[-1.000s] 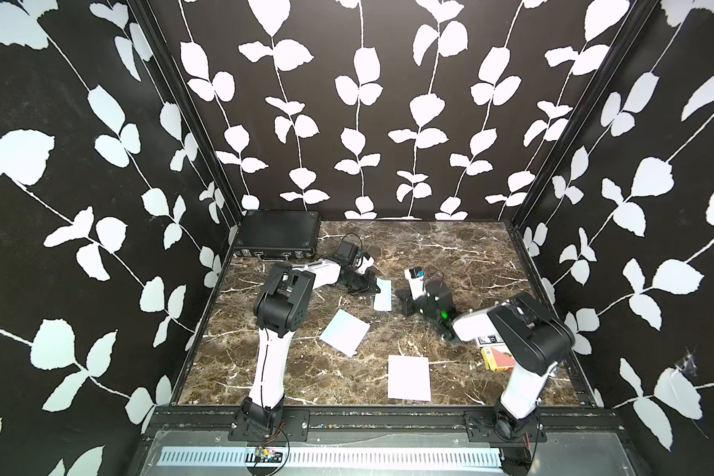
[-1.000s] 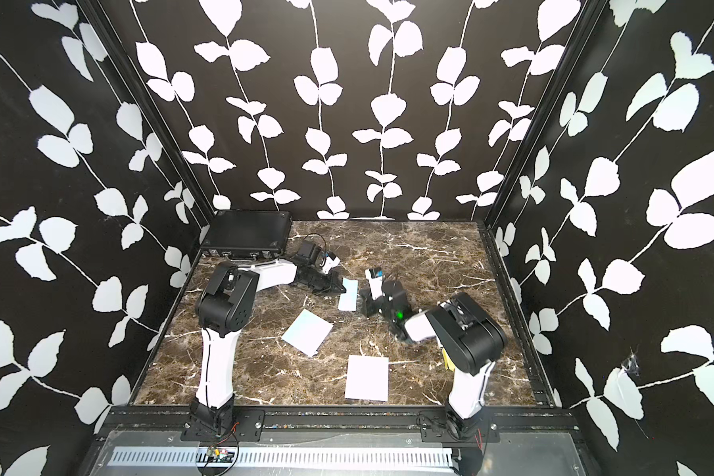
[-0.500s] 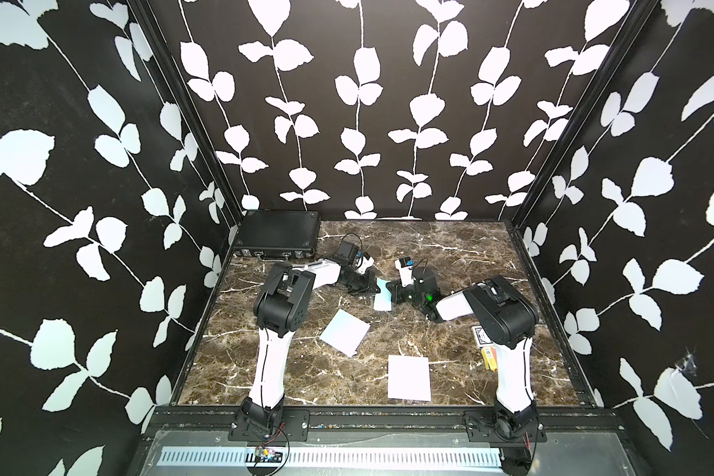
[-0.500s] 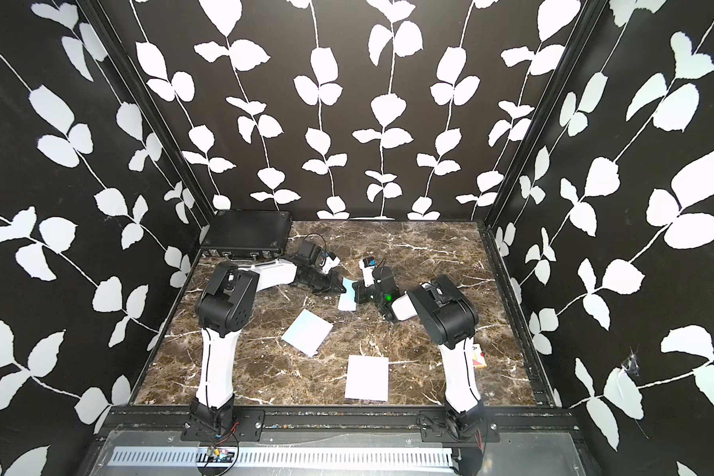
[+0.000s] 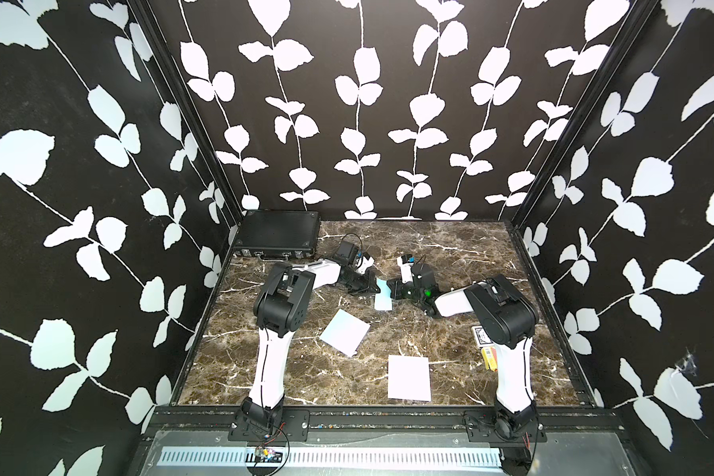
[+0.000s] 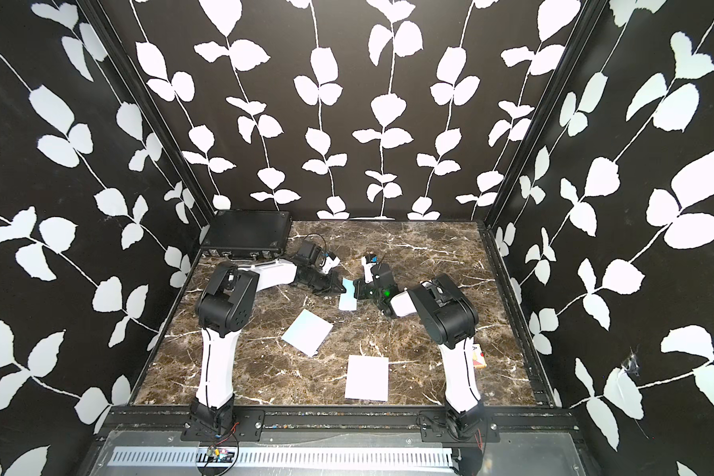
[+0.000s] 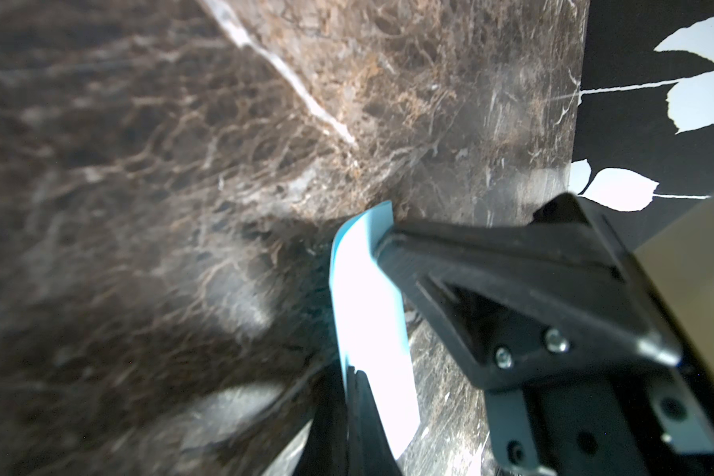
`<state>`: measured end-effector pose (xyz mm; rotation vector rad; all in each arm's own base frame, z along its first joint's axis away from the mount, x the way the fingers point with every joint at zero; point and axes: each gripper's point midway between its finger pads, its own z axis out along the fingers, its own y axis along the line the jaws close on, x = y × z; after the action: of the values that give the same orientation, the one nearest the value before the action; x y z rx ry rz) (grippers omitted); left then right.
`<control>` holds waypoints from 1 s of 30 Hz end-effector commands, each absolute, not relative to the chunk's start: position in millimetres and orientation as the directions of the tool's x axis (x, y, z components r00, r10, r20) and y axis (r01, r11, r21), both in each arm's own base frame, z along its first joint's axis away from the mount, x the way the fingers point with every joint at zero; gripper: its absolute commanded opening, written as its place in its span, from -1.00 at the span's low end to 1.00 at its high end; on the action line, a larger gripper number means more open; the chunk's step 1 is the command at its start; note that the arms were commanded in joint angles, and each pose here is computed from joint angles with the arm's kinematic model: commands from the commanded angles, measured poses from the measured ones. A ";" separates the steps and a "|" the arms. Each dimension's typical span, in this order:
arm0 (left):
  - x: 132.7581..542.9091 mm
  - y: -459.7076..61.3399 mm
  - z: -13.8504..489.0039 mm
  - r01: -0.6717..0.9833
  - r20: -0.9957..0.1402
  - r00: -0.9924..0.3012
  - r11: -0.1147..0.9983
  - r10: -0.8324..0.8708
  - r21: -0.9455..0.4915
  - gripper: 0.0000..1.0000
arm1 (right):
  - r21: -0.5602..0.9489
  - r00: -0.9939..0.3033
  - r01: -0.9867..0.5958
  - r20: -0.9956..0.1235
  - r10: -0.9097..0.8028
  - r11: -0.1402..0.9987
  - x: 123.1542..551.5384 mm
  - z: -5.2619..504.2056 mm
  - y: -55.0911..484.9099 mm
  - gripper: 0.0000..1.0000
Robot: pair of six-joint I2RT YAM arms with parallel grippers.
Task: Fold the square paper along the opposite sides
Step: Smooth out the paper at the center of the board.
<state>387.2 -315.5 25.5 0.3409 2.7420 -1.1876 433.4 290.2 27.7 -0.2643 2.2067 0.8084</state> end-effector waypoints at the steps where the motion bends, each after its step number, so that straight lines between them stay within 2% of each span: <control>1: 365.4 -301.7 1.2 0.204 -0.118 -0.979 0.730 0.168 -0.652 -1.00 | 0.442 -0.758 -0.305 -0.648 0.066 0.843 434.0 -1.3 266.1 -0.92; 19: 364.8 -300.6 0.3 0.203 -0.115 -0.979 0.733 0.168 -0.650 -1.00 | 0.404 -0.755 -0.286 -0.653 0.055 0.869 432.8 -1.8 249.2 -0.93; 25: 369.8 -317.2 30.6 0.211 -0.147 -0.977 0.651 0.153 -0.729 -1.00 | 0.538 -0.749 -0.392 -0.658 0.080 0.746 408.2 63.7 268.7 -0.78; 28: 374.2 -328.7 60.5 0.233 -0.184 -0.972 0.573 0.144 -0.786 -1.00 | 0.636 -0.798 -0.378 -0.592 0.111 0.673 385.6 86.8 267.8 -0.67; 30: 376.0 -335.4 79.4 0.253 -0.211 -0.968 0.523 0.139 -0.814 -1.00 | 0.741 -0.835 -0.349 -0.524 0.169 0.574 374.4 102.8 267.2 -0.58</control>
<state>377.9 -323.3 32.3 0.2979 2.7526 -1.3080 395.6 265.9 85.3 -0.1995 2.2484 0.9920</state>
